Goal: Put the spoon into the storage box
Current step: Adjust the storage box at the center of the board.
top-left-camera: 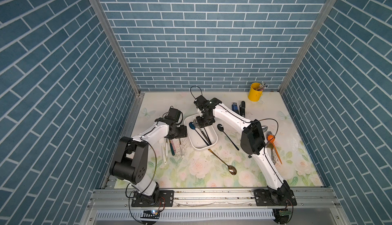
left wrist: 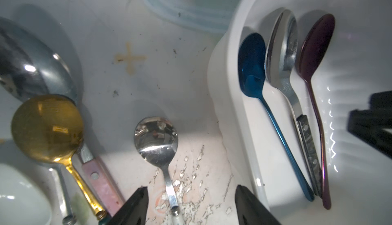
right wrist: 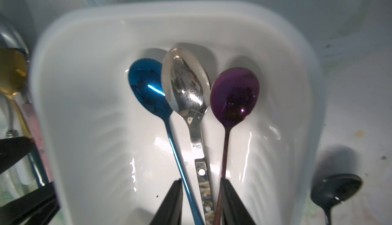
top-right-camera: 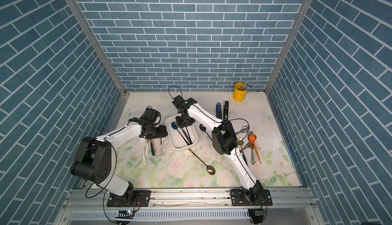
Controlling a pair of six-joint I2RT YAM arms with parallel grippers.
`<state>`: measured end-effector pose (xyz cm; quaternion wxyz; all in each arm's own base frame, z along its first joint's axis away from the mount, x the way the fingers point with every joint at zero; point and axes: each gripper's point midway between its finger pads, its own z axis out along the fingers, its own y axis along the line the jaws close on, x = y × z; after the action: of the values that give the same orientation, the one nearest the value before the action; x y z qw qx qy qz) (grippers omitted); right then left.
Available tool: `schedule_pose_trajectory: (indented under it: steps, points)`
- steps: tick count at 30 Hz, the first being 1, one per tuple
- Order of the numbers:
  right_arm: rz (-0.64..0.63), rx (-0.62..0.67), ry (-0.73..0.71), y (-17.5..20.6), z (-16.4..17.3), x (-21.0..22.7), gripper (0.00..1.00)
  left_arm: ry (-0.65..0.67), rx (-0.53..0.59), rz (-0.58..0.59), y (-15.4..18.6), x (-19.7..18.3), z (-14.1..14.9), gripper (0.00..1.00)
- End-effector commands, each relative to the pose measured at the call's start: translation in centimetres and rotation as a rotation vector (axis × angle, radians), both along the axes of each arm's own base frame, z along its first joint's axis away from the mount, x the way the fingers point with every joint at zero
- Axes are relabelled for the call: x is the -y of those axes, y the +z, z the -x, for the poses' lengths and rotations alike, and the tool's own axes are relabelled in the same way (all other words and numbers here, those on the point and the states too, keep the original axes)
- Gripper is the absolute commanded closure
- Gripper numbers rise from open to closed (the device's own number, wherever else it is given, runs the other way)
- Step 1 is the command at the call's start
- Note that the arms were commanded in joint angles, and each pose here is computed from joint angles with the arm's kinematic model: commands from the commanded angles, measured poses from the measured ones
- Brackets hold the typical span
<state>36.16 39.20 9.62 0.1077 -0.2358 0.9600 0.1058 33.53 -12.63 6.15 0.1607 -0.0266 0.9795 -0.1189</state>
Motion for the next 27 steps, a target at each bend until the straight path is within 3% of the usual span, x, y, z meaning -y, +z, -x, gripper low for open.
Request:
schedule_pose_trajectory:
  steps: [1,7,14,21,27]
  points:
    - [-0.006,0.098,-0.002,4.8,-0.8,2.6,0.65,-0.033,0.001,-0.011,0.2,0.7,-0.3,0.3]
    - [0.033,0.14,-0.058,5.5,-1.4,7.4,0.64,-0.04,0.001,-0.06,-0.1,0.3,-1.2,0.29]
    - [0.125,0.114,-0.118,0.9,0.2,14.0,0.65,-0.051,0.003,-0.072,-0.1,1.0,-3.7,0.29]
    - [0.136,0.064,-0.104,-3.6,1.9,15.1,0.64,-0.052,0.008,-0.077,0.1,1.6,-5.9,0.29]
    - [0.165,0.081,-0.101,-5.6,1.9,15.8,0.64,-0.065,0.044,-0.037,1.2,2.2,-5.9,0.29]
